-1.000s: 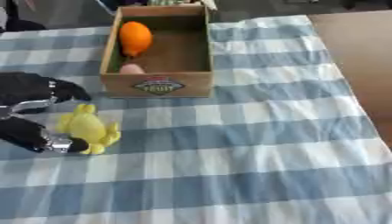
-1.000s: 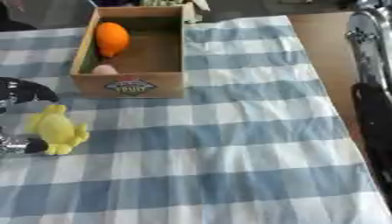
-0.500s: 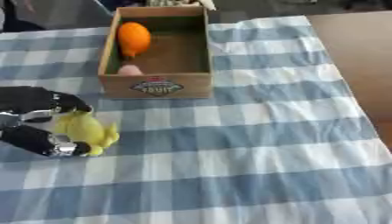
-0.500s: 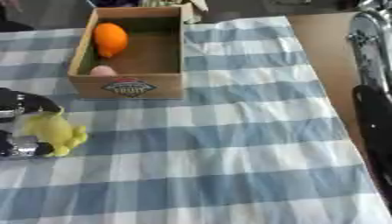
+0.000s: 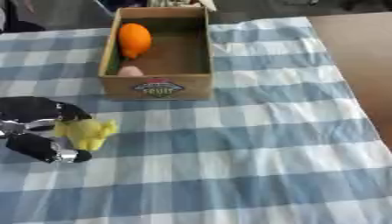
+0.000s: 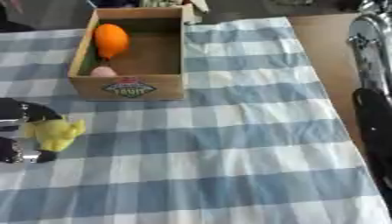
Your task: Pick up objects on the table and place them in the box.
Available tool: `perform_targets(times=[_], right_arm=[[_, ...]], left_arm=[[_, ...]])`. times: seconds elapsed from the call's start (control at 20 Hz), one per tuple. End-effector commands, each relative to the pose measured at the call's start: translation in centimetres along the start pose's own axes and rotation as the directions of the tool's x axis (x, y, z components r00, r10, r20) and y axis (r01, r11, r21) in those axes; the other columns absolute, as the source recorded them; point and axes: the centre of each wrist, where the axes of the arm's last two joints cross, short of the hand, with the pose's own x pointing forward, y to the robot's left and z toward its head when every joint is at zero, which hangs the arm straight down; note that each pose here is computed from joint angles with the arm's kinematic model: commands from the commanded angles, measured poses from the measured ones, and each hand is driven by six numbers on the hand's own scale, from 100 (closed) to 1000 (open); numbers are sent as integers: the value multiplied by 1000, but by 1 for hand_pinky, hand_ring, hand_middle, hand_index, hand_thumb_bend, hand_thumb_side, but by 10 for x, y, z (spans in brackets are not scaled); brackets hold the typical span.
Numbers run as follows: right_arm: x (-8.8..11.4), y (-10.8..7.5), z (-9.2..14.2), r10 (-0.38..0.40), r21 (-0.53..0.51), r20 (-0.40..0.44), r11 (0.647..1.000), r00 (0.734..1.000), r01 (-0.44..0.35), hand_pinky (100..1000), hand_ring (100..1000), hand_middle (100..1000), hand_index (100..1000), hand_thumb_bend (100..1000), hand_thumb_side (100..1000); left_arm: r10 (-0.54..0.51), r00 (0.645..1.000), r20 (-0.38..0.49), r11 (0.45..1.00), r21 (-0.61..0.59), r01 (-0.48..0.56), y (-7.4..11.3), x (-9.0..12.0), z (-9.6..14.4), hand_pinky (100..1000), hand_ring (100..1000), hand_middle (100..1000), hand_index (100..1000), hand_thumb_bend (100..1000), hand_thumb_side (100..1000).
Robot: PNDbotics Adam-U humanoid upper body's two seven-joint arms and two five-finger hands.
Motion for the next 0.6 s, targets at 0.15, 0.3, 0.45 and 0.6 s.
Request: perform_targets(times=[0.15,0.3,0.45,0.6], right_arm=[[7,-3,-6,16,-3,27,1000,1000,-16,902,804,672,854,100,563],[6,-3,-5,19,-2,21,1000,1000,-19,904,804,670,854,100,565],[5,-4,-5,21,-1,17,1000,1000,-21,904,803,669,854,100,565],[5,-5,-4,23,-3,14,1000,1000,-23,905,803,668,854,100,566]], left_arm=[[-59,998,26,996,-71,61,1,-4,1,773,909,905,1000,462,1000],[-59,998,3,997,-59,59,3,-3,2,750,889,873,1000,355,1000],[-53,998,-28,998,-23,53,4,-2,2,725,873,849,1000,299,1000],[-48,997,-61,999,21,49,2,-3,1,696,851,816,976,223,1000]])
